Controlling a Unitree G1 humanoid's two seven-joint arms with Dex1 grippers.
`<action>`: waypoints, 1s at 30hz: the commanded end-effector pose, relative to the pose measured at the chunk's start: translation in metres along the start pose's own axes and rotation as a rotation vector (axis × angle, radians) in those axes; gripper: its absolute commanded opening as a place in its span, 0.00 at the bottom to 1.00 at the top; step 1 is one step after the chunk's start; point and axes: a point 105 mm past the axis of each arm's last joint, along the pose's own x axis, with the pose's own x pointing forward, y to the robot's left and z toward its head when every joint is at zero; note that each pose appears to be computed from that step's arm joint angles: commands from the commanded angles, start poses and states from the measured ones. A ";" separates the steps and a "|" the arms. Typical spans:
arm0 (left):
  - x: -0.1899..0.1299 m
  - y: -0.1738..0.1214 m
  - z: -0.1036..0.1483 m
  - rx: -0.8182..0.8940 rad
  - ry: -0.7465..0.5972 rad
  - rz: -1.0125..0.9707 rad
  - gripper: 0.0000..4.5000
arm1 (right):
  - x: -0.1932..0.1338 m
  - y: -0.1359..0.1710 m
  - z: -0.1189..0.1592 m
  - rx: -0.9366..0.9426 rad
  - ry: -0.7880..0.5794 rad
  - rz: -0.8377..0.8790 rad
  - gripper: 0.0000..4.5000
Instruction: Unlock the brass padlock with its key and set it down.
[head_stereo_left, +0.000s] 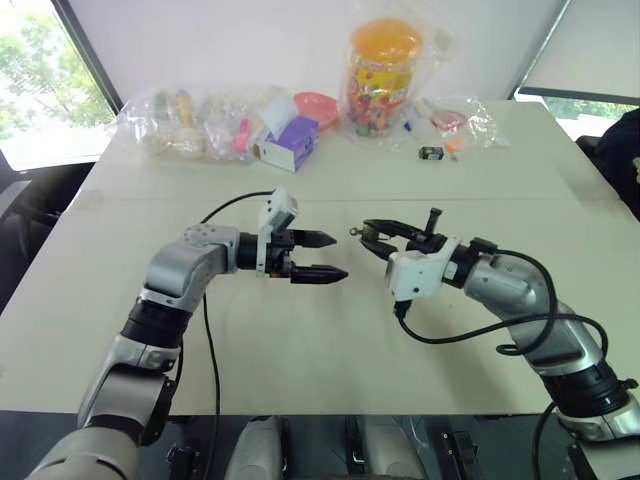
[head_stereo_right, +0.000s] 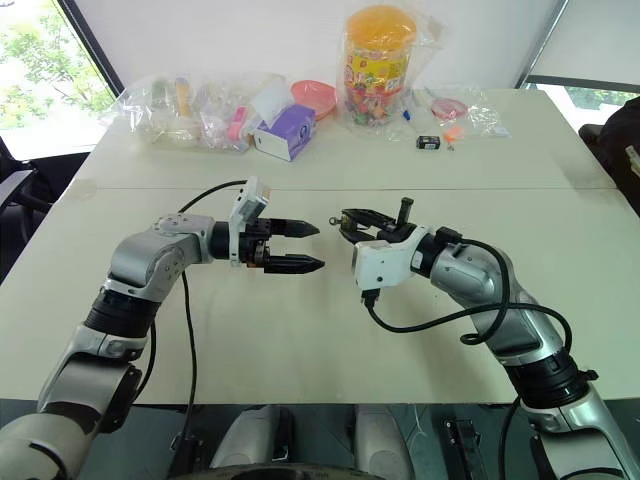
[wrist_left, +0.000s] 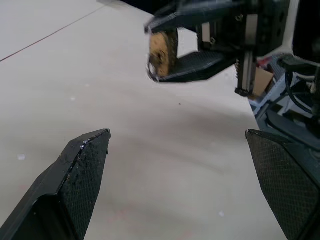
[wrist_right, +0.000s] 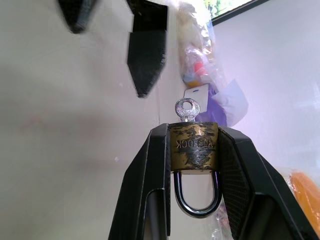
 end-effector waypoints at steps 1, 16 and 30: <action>-0.004 0.003 0.023 0.022 -0.062 -0.012 1.00 | -0.002 -0.003 0.013 -0.041 -0.029 -0.012 0.16; 0.001 0.000 0.021 0.033 -0.058 -0.041 0.36 | 0.003 -0.001 0.027 -0.031 -0.065 0.002 0.16; -0.001 -0.001 0.021 0.013 -0.073 -0.059 0.18 | 0.005 -0.004 0.034 -0.046 -0.084 0.007 0.16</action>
